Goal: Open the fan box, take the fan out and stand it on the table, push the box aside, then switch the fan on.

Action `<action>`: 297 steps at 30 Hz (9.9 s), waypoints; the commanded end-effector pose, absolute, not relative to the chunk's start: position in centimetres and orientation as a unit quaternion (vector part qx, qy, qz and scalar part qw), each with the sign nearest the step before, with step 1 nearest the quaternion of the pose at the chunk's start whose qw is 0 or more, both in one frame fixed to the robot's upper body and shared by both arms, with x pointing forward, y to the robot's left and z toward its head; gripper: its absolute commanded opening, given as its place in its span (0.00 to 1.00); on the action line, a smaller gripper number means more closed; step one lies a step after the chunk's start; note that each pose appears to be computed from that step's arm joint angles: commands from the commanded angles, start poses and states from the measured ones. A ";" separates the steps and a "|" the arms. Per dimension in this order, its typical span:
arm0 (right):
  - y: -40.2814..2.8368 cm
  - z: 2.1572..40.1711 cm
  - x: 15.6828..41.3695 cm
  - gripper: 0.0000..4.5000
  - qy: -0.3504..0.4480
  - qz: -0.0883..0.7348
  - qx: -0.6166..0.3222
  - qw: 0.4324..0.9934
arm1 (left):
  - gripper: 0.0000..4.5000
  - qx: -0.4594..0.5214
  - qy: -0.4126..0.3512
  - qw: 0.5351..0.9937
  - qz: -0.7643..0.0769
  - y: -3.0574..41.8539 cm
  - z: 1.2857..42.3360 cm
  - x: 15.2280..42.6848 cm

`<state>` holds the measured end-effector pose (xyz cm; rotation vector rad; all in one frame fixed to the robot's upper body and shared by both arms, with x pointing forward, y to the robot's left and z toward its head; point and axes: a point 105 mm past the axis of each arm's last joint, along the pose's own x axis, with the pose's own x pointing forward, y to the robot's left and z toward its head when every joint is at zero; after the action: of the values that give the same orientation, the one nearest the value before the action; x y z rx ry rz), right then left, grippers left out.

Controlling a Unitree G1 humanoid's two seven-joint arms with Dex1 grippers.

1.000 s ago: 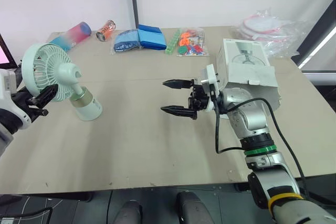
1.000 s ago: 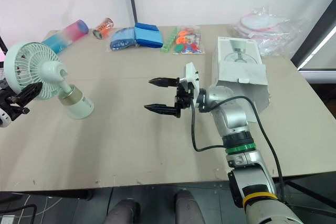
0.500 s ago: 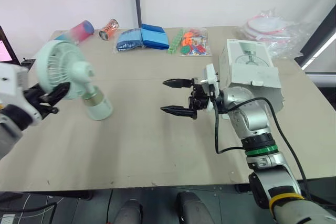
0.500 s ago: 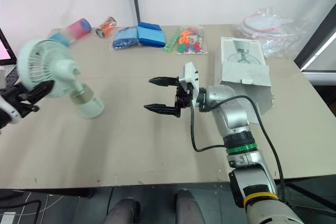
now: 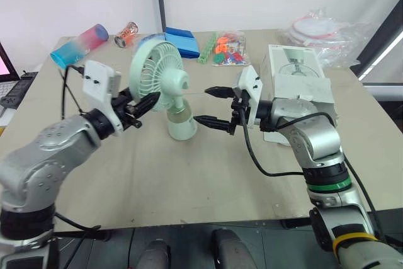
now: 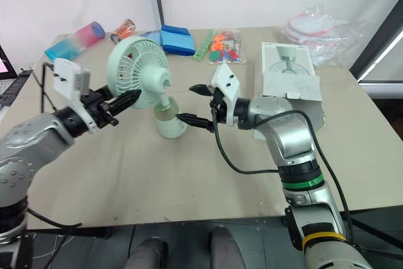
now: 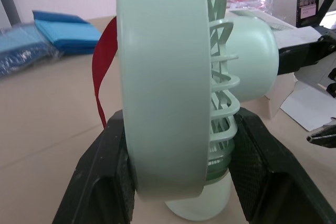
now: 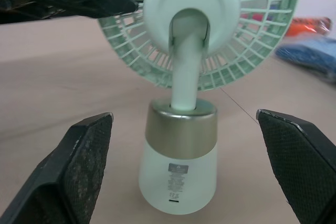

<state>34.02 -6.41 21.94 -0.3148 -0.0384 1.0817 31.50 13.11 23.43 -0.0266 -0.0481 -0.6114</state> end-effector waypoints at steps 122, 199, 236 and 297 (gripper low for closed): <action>-2.5 22.1 35.0 0.08 -0.034 0.562 -0.086 0.822 | 0.99 0.061 -0.046 0.920 -0.385 16.0 25.7 29.0; -7.9 15.7 30.1 0.08 -0.012 0.703 -0.141 0.697 | 0.02 0.072 0.100 0.857 -0.501 8.4 11.7 28.1; -7.9 15.4 29.8 0.08 0.000 0.703 -0.140 0.697 | 0.02 0.060 0.095 0.842 -0.528 7.0 11.9 27.1; -7.6 17.1 30.5 0.08 -0.047 0.700 -0.117 0.703 | 0.02 0.119 0.077 0.837 -0.528 13.4 14.6 23.6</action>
<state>30.17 -7.70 16.80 -0.2648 -0.0981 1.5745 23.86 13.49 13.22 0.2309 0.2251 -1.1133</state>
